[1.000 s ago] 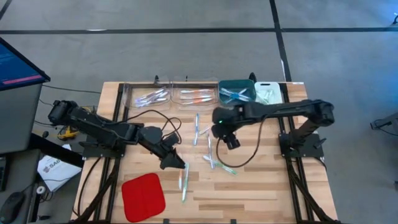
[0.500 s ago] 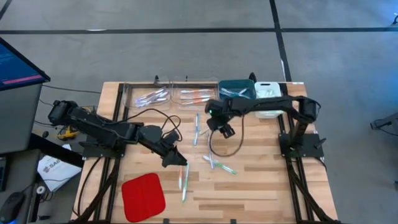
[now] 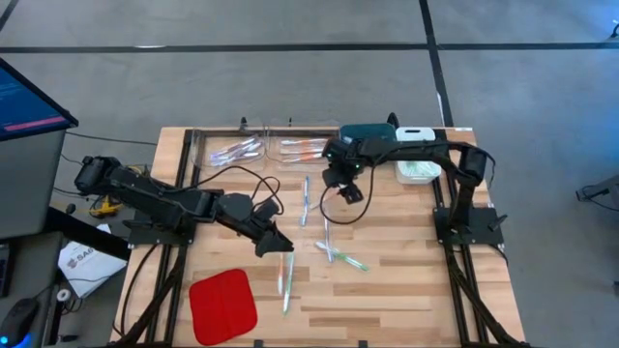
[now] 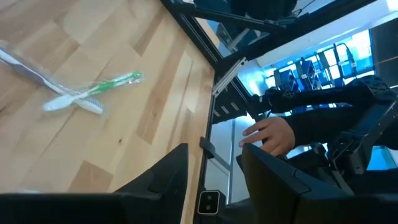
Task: Pick & Place Toothbrushes
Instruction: Put the orange toothbrush into the right transparent bin
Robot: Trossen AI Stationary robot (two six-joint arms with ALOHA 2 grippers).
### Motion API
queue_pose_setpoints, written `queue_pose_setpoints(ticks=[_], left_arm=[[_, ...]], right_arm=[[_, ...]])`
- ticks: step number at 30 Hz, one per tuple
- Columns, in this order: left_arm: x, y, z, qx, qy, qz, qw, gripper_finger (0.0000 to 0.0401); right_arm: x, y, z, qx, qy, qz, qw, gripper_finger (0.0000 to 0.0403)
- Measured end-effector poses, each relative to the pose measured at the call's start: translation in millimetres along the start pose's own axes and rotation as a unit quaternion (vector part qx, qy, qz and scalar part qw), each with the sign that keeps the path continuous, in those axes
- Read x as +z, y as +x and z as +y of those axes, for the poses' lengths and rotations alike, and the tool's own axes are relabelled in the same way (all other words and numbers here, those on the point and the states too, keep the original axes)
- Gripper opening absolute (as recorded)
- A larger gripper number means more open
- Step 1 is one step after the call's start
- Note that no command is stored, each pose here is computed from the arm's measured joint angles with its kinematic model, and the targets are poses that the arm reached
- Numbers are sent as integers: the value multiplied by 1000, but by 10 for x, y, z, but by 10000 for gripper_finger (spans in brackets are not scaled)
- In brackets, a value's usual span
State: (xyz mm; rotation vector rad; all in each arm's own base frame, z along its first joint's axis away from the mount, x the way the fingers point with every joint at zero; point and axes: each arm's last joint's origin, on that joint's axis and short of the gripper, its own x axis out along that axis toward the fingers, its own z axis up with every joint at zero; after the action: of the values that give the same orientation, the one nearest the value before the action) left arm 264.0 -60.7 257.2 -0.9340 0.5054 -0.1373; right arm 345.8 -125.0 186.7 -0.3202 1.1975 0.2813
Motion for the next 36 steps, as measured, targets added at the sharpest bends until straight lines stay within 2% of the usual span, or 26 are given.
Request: queue_pose_setpoints(ticks=[10,19,36], left_arm=[[0,0,1,0,2,0,1000,145],[19,-2,14,10,-4,-15,1000,145],[38,-4,18,11,-9,-23,1000,145]], right_arm=[[-101,238,125,-25,-46,0,999,250],[-128,279,-28,-56,-19,-29,998,250],[-103,341,96,-26,17,-5,1000,250]])
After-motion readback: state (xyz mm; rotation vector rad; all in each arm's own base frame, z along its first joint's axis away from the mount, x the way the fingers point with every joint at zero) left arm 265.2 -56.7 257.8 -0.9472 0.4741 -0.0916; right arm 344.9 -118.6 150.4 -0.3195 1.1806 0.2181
